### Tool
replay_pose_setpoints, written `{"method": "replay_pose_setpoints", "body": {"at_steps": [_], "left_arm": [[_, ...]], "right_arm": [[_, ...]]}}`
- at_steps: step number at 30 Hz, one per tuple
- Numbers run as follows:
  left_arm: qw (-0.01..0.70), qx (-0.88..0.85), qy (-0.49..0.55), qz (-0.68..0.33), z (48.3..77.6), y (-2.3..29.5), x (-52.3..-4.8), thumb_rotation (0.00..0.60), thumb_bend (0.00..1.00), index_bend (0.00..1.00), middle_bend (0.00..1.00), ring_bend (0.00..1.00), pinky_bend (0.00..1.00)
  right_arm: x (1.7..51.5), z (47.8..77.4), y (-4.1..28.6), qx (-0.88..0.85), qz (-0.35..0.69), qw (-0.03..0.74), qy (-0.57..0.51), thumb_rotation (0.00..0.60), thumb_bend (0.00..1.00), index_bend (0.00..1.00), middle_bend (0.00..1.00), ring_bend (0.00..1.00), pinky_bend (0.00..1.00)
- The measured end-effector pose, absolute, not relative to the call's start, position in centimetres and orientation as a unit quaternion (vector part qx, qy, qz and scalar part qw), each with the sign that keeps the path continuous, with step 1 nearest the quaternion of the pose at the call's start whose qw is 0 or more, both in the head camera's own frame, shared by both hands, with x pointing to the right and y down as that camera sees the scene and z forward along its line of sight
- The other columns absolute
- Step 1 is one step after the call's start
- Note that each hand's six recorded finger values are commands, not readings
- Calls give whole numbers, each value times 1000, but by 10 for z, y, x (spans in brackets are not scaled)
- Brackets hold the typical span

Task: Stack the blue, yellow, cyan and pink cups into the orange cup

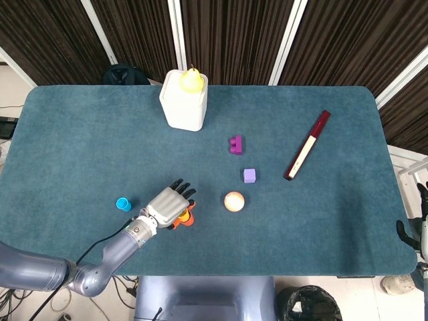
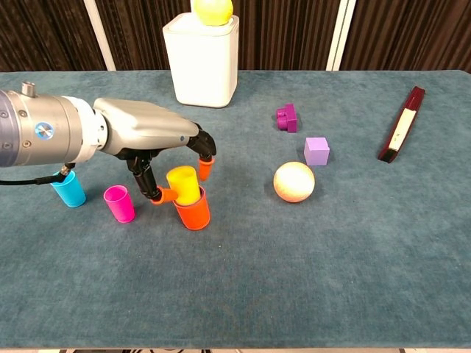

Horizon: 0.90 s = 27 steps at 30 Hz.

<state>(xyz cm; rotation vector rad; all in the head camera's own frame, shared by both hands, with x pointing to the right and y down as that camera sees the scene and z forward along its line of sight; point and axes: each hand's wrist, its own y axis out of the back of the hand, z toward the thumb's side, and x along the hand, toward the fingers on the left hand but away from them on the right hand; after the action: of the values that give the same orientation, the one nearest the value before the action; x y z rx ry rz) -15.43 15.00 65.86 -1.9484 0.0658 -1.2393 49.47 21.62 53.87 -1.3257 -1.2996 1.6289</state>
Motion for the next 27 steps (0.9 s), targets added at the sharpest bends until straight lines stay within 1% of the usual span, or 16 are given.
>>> {"method": "replay_pose_setpoints", "body": {"at_steps": [4, 6, 14, 17, 21, 27], "left_arm": [[407, -769, 19, -492, 657, 150, -156, 600, 250, 160, 89, 0, 0], [409, -769, 20, -491, 655, 149, -157, 600, 244, 148, 88, 0, 0], [414, -766, 63, -488, 634, 130, -172, 600, 244, 157, 89, 0, 0], [413, -759, 86, -495, 627, 122, -189, 600, 244, 170, 89, 0, 0], [404, -745, 105, -520, 622, 115, -225, 600, 244, 198, 89, 0, 0], [395, -726, 119, -550, 625, 113, -269, 600, 244, 225, 89, 0, 0]], "right_arm": [[494, 539, 216, -508, 623, 329, -496, 600, 424, 36, 0, 51, 0], [494, 539, 216, -508, 623, 329, -496, 600, 424, 36, 0, 51, 0], [495, 539, 217, -506, 625, 329, -495, 600, 424, 36, 0, 51, 0], [496, 540, 217, -506, 626, 328, -494, 600, 424, 36, 0, 51, 0], [495, 542, 217, -507, 628, 326, -491, 600, 424, 36, 0, 51, 0], [494, 544, 217, -508, 629, 326, -490, 600, 424, 36, 0, 51, 0]]}}
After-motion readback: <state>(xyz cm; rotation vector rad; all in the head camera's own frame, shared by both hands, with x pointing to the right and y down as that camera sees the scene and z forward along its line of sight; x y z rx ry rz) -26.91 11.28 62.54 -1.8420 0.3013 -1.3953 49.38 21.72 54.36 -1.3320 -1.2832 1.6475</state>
